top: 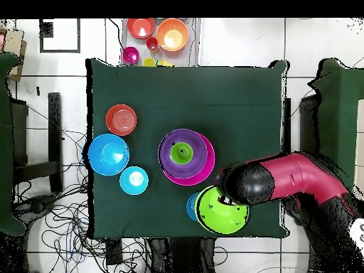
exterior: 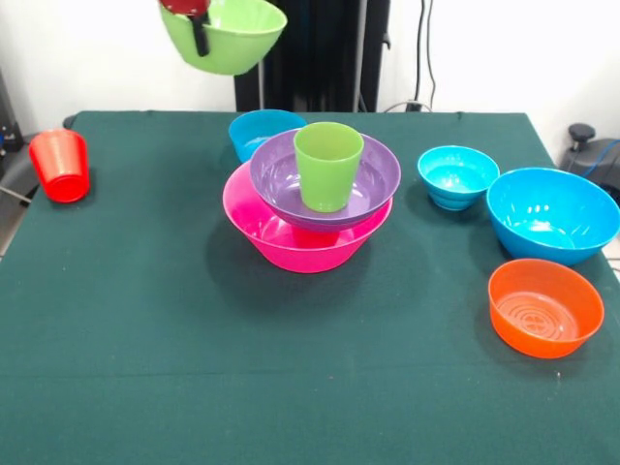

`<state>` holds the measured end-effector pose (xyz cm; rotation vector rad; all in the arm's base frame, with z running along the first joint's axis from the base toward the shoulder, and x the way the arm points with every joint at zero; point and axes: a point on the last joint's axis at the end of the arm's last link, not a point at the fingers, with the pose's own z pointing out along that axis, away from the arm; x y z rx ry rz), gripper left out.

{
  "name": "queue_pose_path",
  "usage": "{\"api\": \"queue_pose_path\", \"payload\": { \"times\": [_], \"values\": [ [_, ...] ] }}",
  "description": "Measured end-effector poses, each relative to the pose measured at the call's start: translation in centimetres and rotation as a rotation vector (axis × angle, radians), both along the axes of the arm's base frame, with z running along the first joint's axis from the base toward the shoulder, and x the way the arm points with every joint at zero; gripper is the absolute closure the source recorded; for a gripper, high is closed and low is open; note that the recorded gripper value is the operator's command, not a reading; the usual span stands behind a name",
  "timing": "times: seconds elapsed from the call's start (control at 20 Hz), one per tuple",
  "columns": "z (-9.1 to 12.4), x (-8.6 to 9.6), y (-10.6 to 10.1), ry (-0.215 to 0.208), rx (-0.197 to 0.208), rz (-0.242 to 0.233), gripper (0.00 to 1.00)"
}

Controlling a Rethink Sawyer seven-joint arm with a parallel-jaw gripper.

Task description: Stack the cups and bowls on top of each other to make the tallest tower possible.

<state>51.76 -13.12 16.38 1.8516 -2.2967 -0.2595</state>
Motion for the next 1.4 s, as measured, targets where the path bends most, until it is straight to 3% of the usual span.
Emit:
{"api": "queue_pose_path", "payload": {
  "times": [0.25,0.8,1.1,1.4],
  "values": [
    [0.9,3.0,2.3,0.014,0.001,0.026,1.0],
    [3.1,13.6,7.6,-0.009,0.043,0.024,1.0],
    [3.8,16.3,8.5,0.015,0.076,-0.002,1.0],
    [3.4,17.5,8.0,0.041,0.115,-0.037,1.0]
  ]
}}
